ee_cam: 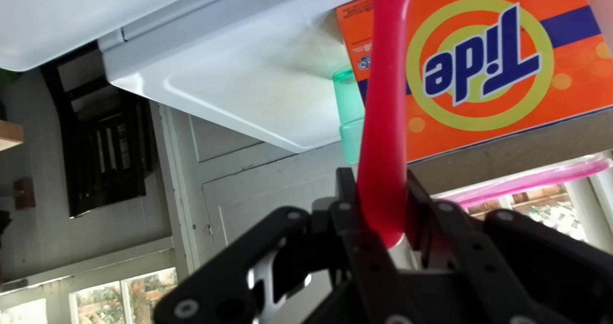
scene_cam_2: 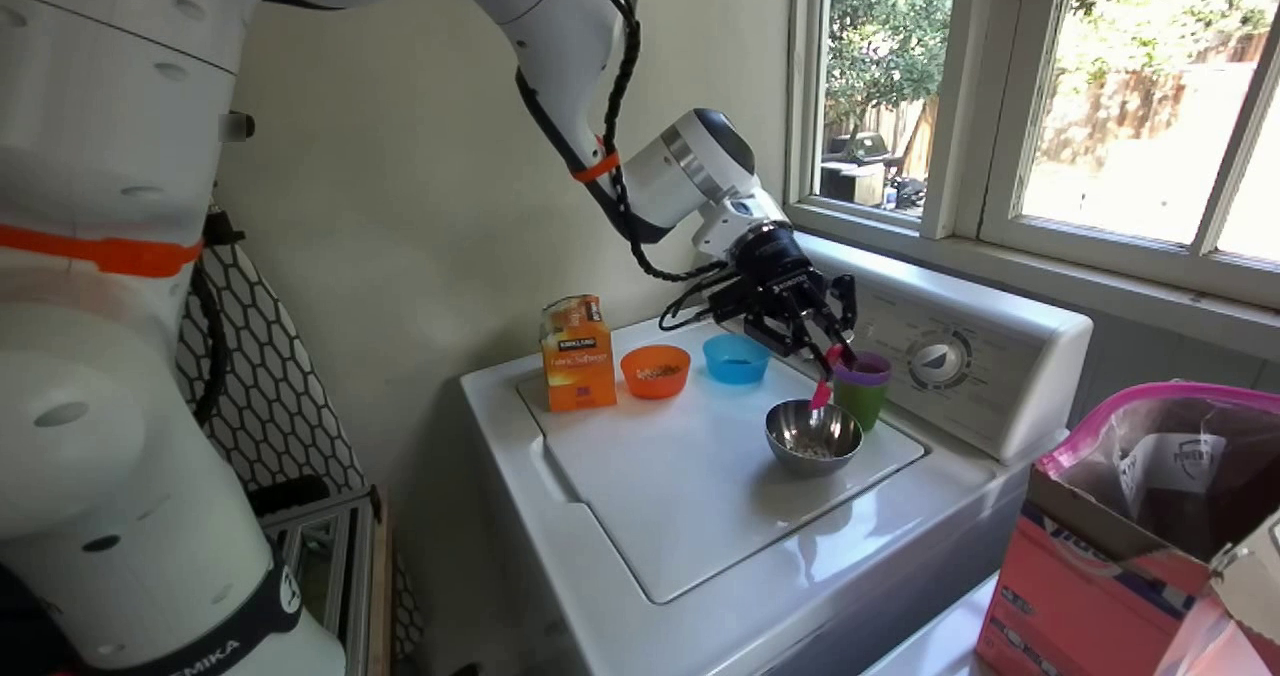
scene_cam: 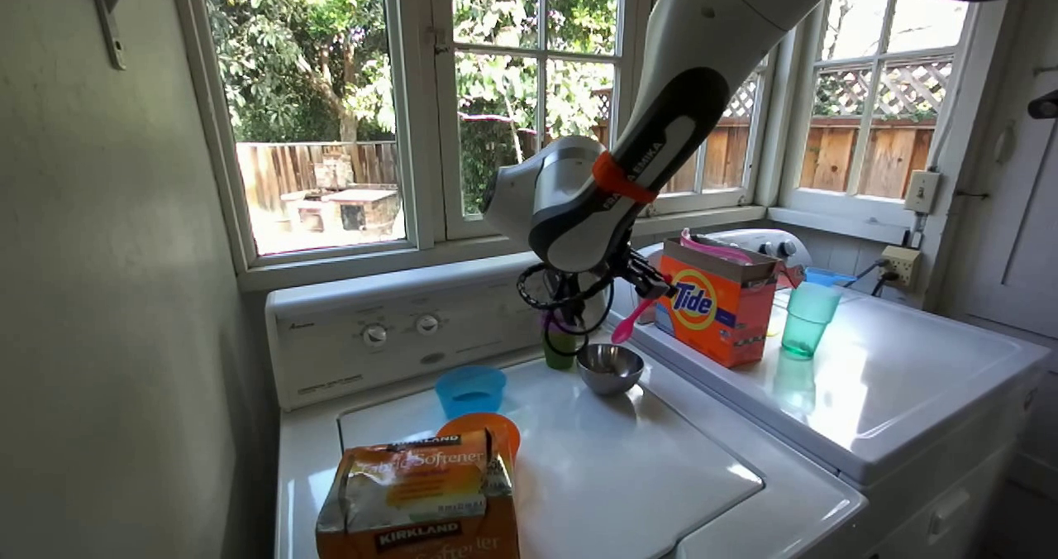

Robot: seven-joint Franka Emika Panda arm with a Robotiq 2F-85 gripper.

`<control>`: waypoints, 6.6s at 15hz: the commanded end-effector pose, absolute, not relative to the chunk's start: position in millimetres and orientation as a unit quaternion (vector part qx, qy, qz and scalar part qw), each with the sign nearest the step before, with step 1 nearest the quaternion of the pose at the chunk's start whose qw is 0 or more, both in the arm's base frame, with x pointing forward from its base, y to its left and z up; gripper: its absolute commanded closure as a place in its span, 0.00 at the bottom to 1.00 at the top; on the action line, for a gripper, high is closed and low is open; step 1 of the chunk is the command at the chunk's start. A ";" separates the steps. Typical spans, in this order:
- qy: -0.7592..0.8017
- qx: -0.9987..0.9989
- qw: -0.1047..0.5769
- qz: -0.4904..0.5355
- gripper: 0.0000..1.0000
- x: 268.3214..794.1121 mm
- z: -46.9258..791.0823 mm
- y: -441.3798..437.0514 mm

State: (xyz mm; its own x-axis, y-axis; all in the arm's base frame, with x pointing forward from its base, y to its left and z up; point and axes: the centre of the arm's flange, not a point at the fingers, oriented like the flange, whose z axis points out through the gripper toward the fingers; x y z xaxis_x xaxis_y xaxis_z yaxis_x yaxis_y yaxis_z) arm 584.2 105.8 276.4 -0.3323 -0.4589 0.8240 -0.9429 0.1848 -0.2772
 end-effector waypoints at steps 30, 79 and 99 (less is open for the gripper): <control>-0.783 0.491 0.137 0.357 0.94 669.6 355.5 92.8; -0.610 0.651 0.288 0.347 0.94 713.4 274.2 147.0; -0.513 0.706 0.350 0.342 0.94 741.4 272.0 150.9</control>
State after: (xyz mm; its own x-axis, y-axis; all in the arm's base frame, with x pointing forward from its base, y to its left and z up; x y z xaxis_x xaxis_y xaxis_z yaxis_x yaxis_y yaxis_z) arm 730.9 143.7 279.0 0.2101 -0.4925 0.8445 -0.9699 -0.2137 0.1167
